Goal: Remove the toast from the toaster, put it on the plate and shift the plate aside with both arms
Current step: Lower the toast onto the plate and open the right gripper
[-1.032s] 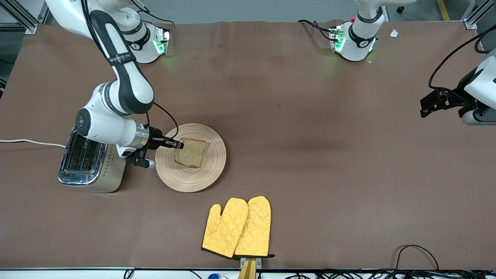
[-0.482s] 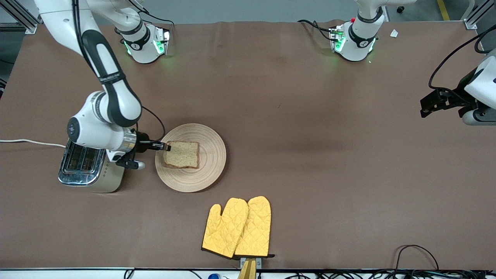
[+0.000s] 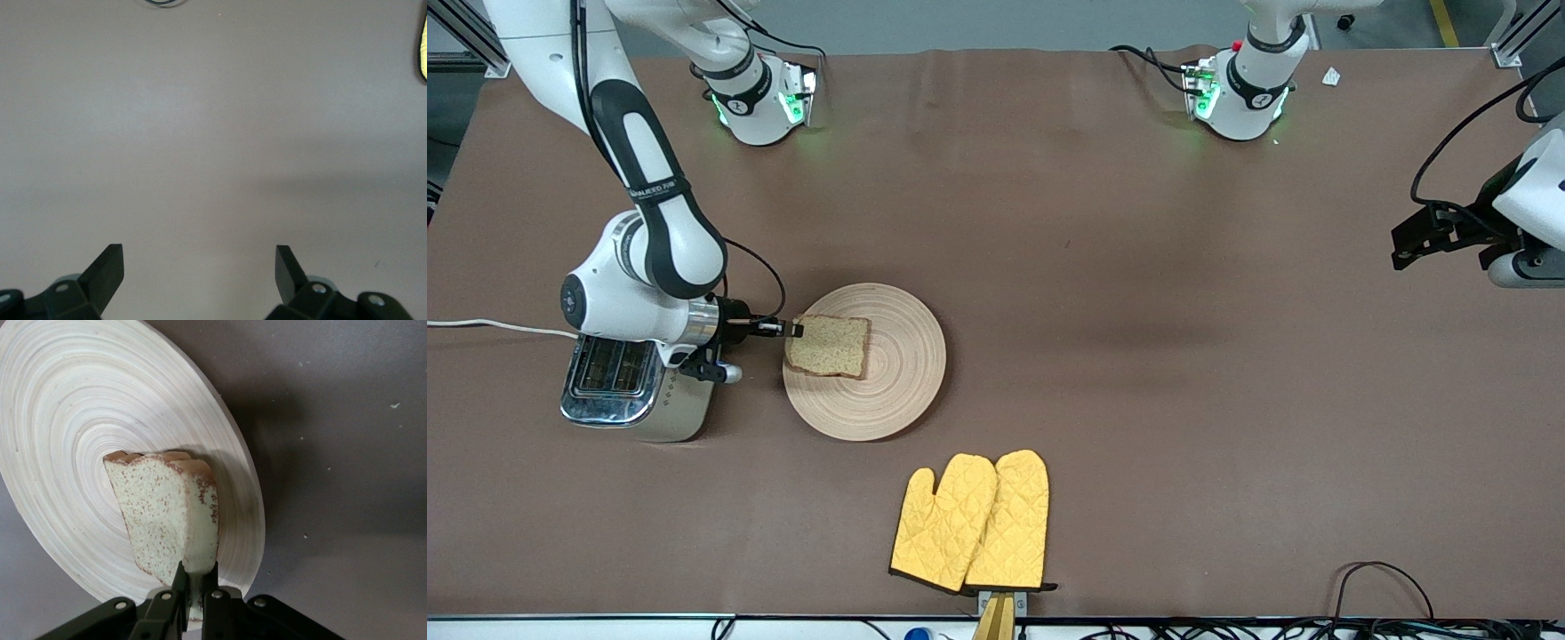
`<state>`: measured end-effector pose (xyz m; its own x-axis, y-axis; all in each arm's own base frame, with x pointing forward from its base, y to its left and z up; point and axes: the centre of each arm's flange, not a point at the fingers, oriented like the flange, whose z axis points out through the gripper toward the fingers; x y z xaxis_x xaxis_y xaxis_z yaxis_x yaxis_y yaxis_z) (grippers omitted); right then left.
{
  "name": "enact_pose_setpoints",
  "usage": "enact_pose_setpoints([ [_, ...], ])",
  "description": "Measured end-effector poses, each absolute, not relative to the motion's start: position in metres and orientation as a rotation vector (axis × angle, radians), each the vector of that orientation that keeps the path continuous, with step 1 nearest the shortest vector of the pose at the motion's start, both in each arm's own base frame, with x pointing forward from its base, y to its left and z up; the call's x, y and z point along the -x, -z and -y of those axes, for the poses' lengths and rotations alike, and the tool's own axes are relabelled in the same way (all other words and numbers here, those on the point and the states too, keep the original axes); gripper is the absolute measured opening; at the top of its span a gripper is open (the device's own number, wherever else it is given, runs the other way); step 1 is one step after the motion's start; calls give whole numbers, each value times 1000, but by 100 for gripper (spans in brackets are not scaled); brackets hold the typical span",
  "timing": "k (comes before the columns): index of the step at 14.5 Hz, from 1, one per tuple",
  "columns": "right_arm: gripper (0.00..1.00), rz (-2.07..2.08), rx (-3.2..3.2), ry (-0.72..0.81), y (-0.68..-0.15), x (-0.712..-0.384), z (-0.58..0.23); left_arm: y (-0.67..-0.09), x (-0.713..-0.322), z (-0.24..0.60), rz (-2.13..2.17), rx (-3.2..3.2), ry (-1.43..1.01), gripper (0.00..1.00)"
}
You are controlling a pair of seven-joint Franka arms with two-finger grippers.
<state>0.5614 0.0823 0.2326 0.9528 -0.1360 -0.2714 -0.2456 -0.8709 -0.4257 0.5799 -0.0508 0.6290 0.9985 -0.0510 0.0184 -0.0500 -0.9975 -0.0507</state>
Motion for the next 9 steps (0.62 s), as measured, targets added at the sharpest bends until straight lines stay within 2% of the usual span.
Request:
enact_pose_setpoints([
  [1, 7, -270, 2636, -322, -233, -561, -84, -629, -580, 51, -78, 3090, 30, 100],
  [4, 10, -268, 2633, -319, -234, -562, -86, -629, -580, 50, -76, 3090, 29, 100],
  [6, 25, -270, 2631, -311, -236, -564, -85, -629, -580, 50, -75, 3090, 29, 100],
  [9, 57, -282, 2613, -347, -237, -564, -76, -629, -580, 50, -75, 3090, 29, 100],
])
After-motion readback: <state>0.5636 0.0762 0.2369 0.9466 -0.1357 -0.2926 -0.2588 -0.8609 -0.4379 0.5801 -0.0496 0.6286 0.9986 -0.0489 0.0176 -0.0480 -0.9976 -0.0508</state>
